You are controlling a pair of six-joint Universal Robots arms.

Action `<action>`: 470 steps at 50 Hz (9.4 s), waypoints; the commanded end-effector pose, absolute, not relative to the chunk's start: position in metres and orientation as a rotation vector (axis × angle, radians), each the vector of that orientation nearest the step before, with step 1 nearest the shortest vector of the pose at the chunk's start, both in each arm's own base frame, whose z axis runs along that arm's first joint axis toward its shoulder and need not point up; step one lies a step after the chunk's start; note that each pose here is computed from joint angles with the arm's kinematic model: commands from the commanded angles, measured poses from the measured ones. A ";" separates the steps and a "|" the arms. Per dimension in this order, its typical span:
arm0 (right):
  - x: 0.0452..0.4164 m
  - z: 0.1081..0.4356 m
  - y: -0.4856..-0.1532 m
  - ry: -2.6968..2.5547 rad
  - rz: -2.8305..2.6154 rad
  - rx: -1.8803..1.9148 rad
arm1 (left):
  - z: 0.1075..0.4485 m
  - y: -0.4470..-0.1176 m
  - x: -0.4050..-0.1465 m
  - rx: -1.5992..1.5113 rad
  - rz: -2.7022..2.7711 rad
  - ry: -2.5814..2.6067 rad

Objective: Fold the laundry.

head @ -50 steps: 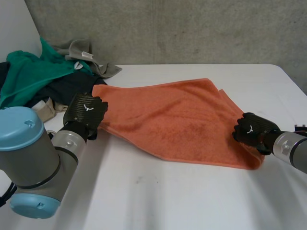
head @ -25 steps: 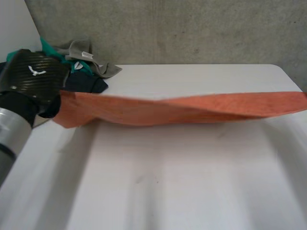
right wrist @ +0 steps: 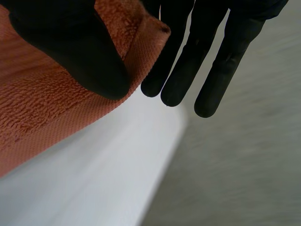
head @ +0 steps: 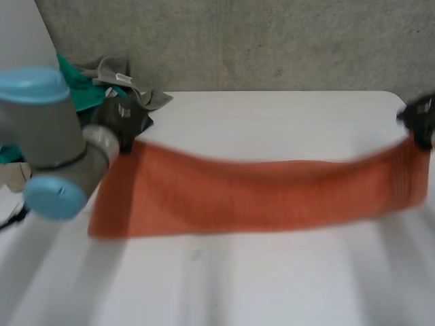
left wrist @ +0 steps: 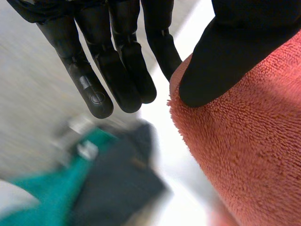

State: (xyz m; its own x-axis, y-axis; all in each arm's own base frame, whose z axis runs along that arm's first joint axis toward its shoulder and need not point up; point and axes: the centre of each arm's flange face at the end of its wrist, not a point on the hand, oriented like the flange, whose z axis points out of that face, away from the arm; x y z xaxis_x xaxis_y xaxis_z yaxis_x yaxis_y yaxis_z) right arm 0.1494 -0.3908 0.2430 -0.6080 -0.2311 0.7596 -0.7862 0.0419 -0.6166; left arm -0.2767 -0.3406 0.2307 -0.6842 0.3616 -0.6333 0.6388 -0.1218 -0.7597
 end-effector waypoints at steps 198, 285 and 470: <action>0.081 0.125 -0.341 -2.300 1.549 0.956 | 0.157 -0.257 -0.240 0.880 -1.833 2.295; 0.213 0.208 -0.322 -1.445 1.939 1.338 | 0.205 -0.250 -0.235 0.960 -1.922 2.017; 0.319 0.111 -0.224 -3.096 1.925 0.685 | 0.230 -0.201 -0.324 1.125 -2.092 2.218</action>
